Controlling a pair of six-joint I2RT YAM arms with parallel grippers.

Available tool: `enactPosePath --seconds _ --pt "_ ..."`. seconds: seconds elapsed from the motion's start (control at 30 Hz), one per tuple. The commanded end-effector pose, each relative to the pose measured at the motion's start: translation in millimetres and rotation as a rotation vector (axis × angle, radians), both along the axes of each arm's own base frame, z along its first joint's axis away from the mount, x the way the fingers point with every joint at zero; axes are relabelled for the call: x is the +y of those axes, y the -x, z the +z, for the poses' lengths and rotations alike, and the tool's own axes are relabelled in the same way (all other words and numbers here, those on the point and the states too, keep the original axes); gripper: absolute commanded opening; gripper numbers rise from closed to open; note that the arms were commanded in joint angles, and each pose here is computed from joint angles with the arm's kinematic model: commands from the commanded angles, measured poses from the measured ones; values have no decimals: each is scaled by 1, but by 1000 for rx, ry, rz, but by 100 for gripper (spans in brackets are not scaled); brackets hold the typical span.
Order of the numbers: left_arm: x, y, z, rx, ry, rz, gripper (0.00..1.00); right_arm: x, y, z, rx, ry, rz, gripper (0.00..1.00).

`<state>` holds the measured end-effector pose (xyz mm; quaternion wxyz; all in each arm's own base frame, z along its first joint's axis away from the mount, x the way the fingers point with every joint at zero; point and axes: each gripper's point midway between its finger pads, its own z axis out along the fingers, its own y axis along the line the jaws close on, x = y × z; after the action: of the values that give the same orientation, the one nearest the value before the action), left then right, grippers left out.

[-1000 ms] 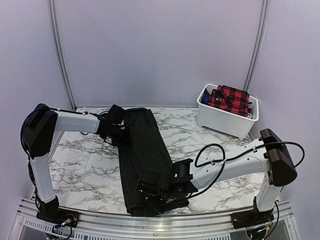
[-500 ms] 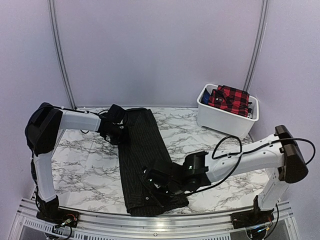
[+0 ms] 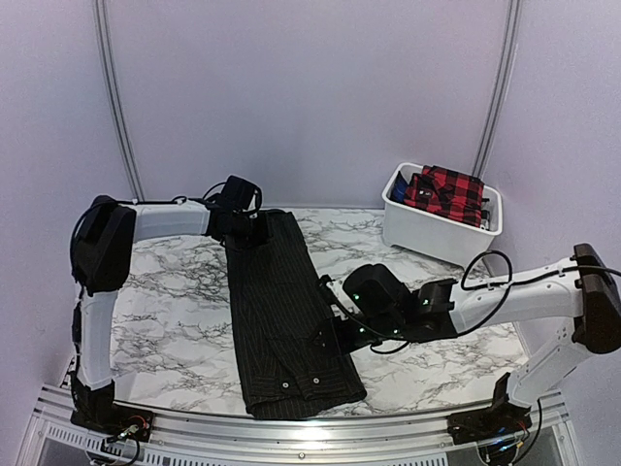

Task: Fold and stack the long sleeve shirts
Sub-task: Adjust the rectangle-folded shirt at the center of the board.

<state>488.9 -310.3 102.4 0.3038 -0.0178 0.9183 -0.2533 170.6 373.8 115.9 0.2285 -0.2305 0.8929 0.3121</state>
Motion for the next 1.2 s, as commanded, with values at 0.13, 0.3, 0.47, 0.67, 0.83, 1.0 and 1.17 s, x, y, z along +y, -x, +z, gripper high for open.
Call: enactPosePath --seconds 0.13,0.3,0.47,0.67,0.83,1.0,1.17 --pt "23 -59 -70 78 13 60 14 7 4 14 42 -158 -9 45" --pt "27 -75 -69 71 45 70 14 -5 9 4 66 -144 -32 45" --pt "16 -78 -50 42 83 11 17 0 9 4 65 -167 -19 45" --pt "15 -71 -2 -25 103 -17 21 14 -8 15 48 -199 10 45" --pt "19 -47 38 -61 108 -26 23 4 -28 0 69 -202 -20 44" --pt "17 4 36 -12 94 -49 24 -13 -31 -27 138 -231 -42 44" --pt "17 72 27 47 102 -69 24 -29 -16 -56 197 -205 -54 43"
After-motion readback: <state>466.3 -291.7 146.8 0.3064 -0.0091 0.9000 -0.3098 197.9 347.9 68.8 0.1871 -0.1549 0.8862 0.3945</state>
